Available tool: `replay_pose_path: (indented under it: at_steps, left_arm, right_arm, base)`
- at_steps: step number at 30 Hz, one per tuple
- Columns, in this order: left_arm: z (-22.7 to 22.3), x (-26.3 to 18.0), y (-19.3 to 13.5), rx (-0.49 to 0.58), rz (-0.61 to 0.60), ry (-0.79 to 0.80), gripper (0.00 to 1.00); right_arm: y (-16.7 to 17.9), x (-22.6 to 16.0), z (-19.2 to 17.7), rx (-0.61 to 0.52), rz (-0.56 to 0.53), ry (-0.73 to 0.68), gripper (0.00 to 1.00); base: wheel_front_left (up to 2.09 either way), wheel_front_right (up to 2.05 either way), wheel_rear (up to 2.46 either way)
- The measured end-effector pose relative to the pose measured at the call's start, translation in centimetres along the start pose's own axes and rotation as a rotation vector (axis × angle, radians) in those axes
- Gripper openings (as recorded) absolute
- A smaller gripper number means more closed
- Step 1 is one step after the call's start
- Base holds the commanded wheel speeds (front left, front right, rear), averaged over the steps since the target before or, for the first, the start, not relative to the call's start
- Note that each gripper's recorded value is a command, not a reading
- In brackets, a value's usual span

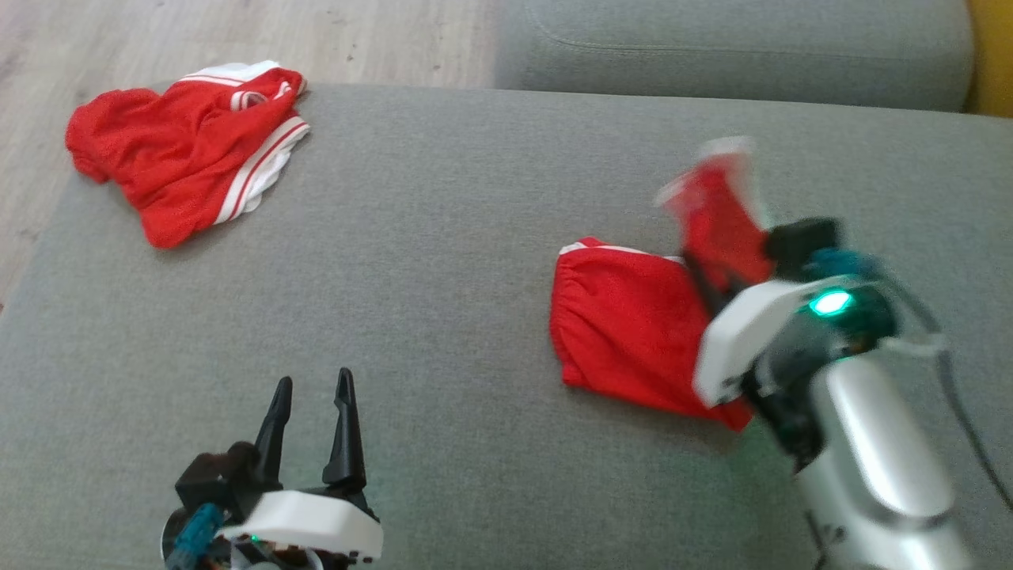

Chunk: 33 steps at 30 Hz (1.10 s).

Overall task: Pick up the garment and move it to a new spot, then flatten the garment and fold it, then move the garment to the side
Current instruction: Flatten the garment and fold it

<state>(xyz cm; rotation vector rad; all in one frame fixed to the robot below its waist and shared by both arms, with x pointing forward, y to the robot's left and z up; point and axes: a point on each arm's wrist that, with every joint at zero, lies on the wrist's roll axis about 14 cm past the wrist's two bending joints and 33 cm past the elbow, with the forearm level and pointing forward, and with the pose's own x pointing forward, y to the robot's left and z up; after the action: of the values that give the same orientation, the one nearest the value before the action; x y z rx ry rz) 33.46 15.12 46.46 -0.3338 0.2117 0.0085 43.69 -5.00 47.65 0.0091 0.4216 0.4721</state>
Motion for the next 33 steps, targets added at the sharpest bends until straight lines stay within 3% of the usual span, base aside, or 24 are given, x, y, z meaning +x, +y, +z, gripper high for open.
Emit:
replay_pose_path:
  at_steps: [7, 16, 17, 18, 19, 26, 33]
  left_arm:
    - [0.2, -0.6, 1.1, -0.008, 0.041, -0.014, 1.0]
    - [0.4, -0.6, 1.3, -0.008, 0.047, -0.022, 1.0]
    - [0.3, -0.6, 1.2, -0.007, 0.045, -0.021, 1.0]
    - [0.3, -0.6, 1.2, -0.007, 0.043, -0.02, 1.0]
    - [0.3, -0.5, 1.1, -0.006, 0.042, -0.019, 1.0]
    - [0.0, -0.6, 0.8, -0.003, 0.031, -0.011, 1.0]
    - [-0.5, -0.7, 0.0, -0.005, 0.011, 0.001, 1.0]
  right_arm:
    - [6.6, 1.0, -2.9, -0.084, 0.181, 0.104, 0.0]
    - [7.5, 1.0, -4.4, -0.079, 0.207, 0.117, 0.0]
    - [7.7, 1.0, -4.3, -0.084, 0.214, 0.108, 0.25]
    - [8.1, 0.9, -4.4, -0.087, 0.226, 0.104, 0.77]
    - [8.6, 0.9, -4.4, -0.084, 0.242, 0.09, 1.0]
    - [9.3, 0.6, -3.3, -0.035, 0.266, 0.008, 1.0]
    - [4.3, 0.3, -0.5, -0.07, 0.139, -0.131, 1.0]
  base:
    - [0.0, 0.0, 0.0]
    - [0.0, 0.0, 0.0]
    - [0.0, 0.0, 0.0]
    - [0.0, 0.0, 0.0]
    - [0.0, 0.0, 0.0]
    - [0.0, 0.0, 0.0]
    - [0.0, 0.0, 0.0]
